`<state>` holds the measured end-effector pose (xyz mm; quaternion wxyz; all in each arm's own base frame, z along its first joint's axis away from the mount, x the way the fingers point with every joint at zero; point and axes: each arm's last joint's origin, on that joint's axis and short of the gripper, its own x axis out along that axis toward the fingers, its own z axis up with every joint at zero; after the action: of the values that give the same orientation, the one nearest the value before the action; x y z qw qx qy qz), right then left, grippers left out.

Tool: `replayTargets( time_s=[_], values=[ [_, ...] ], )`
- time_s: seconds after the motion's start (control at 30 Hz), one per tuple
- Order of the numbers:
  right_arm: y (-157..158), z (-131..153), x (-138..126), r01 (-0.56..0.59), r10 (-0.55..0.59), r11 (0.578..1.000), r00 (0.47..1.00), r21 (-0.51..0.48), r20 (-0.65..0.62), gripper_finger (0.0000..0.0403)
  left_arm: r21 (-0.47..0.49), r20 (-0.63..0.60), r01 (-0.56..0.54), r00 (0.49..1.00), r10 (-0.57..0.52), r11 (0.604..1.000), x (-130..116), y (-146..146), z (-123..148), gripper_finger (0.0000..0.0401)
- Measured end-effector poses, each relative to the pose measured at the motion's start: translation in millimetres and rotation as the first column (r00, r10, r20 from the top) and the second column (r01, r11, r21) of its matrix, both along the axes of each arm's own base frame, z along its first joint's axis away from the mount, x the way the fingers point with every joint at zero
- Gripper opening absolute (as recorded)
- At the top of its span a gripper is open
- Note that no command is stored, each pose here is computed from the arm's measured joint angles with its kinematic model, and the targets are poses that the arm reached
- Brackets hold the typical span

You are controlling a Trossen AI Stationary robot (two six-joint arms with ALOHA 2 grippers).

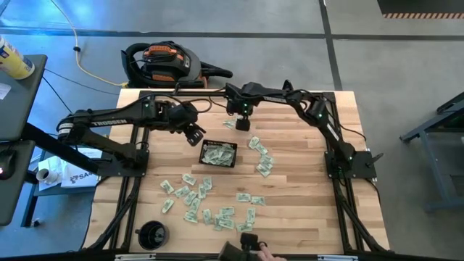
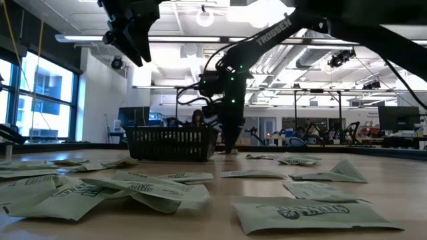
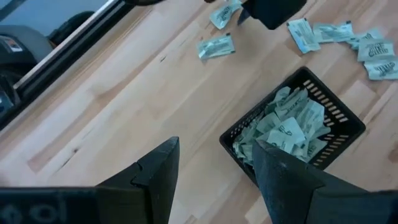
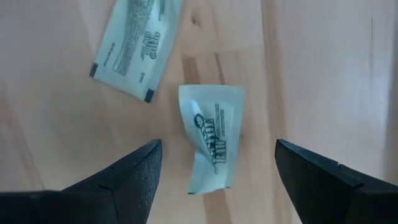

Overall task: Pick and place Stevia / Truvia into bins
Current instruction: Put the green stevia packet into the black basket

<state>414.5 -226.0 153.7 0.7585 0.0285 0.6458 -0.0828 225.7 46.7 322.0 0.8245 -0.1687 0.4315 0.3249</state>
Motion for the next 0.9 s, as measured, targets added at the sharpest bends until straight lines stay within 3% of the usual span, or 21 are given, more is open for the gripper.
replayTargets(
  time_s=[0.2, 0.6, 0.7, 0.9],
  values=[
    [-8.1, -3.4, -8.8, 0.039, -0.038, 0.999, 0.999, 0.026, -0.033, 0.0254, -0.004, -0.010, -0.033, 0.999, 0.033, 0.999, -1.8, 0.1, -0.9, 0.0237],
    [4.7, -6.4, -12.4, 0.034, -0.025, 0.995, 0.995, 0.091, -0.100, 0.0014, 0.016, -0.015, -0.039, 0.999, 0.039, 0.999, -2.1, 0.6, -0.7, 0.0237],
    [14.5, 2.6, -9.8, 0.051, -0.037, 0.992, 0.992, 0.114, -0.121, 0.0019, 0.015, -0.034, -0.039, 0.999, 0.039, 0.999, -3.6, 0.4, -1.6, 0.0237],
    [42.8, 50.6, 5.6, 0.011, -0.005, 0.994, 0.998, 0.105, -0.059, 0.0007, 0.003, -0.106, -0.033, 0.994, 0.033, 0.999, -9.7, -0.9, -4.5, 0.0237]
  ],
)
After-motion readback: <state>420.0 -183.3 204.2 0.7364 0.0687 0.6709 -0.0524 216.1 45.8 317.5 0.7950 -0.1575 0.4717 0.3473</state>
